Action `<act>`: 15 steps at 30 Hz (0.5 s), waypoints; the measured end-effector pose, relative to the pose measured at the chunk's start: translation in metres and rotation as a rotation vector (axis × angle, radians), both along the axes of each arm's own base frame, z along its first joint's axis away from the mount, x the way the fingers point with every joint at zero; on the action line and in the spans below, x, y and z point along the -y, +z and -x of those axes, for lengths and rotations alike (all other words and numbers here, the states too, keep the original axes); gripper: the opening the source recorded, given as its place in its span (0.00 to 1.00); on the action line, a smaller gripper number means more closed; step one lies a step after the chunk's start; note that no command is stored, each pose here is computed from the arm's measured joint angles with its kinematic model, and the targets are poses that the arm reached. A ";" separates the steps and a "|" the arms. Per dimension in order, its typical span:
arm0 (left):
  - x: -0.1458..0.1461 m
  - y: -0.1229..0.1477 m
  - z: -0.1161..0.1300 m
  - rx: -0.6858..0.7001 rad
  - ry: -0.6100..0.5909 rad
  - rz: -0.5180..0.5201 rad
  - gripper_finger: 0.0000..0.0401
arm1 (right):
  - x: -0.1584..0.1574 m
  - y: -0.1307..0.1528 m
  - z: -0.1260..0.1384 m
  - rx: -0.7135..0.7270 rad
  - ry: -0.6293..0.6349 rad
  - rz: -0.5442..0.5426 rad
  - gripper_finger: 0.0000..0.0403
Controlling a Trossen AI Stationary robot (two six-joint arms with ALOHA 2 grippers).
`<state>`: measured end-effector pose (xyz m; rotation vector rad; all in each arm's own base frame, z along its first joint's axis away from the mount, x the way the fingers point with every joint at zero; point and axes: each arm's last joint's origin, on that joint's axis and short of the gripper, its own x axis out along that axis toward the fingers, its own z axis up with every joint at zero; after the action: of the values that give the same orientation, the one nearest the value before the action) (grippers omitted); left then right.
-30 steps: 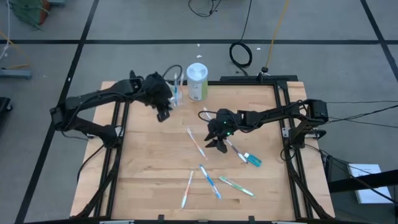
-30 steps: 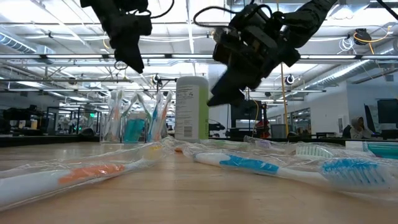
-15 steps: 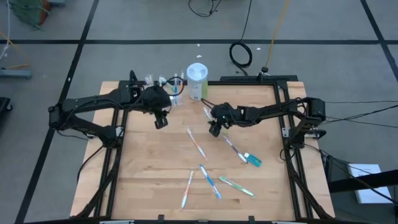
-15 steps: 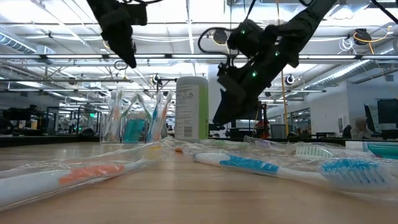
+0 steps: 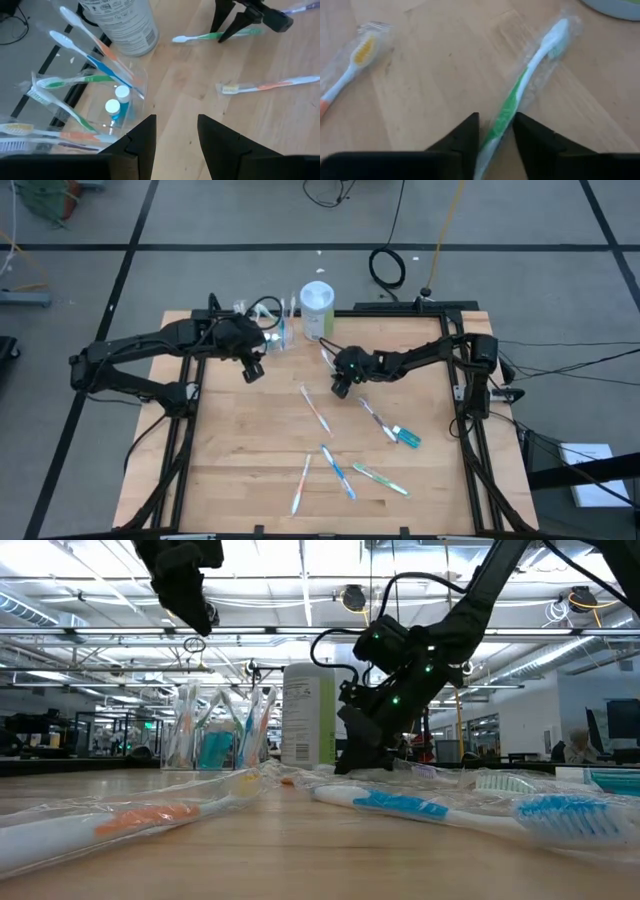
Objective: Pick & Place toothbrushing station
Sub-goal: Put the top green toothbrush into the transparent organizer
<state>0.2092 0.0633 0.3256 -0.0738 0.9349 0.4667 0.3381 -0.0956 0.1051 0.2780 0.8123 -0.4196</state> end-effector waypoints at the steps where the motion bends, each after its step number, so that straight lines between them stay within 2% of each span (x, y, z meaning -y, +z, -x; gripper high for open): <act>1: 0.000 -0.001 -0.001 -0.005 0.001 0.002 0.37 | 0.000 0.001 0.000 0.003 0.001 0.001 0.23; 4: 0.001 -0.007 -0.006 -0.017 0.002 0.014 0.37 | -0.002 0.004 -0.003 0.040 0.025 0.018 0.09; 6: 0.003 -0.011 -0.007 -0.017 0.001 0.022 0.37 | -0.004 0.005 -0.006 0.078 0.069 0.002 0.03; 10: 0.010 -0.022 -0.009 -0.029 0.015 0.055 0.37 | -0.014 0.013 -0.016 0.218 0.212 -0.052 0.05; 15: 0.022 -0.012 -0.008 0.051 -0.055 0.031 0.37 | -0.026 0.040 -0.024 0.402 0.328 -0.059 0.02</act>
<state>0.2175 0.0409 0.3132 -0.0871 0.8917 0.3979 0.3618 -0.0695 0.1450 0.2666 0.4624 -0.0266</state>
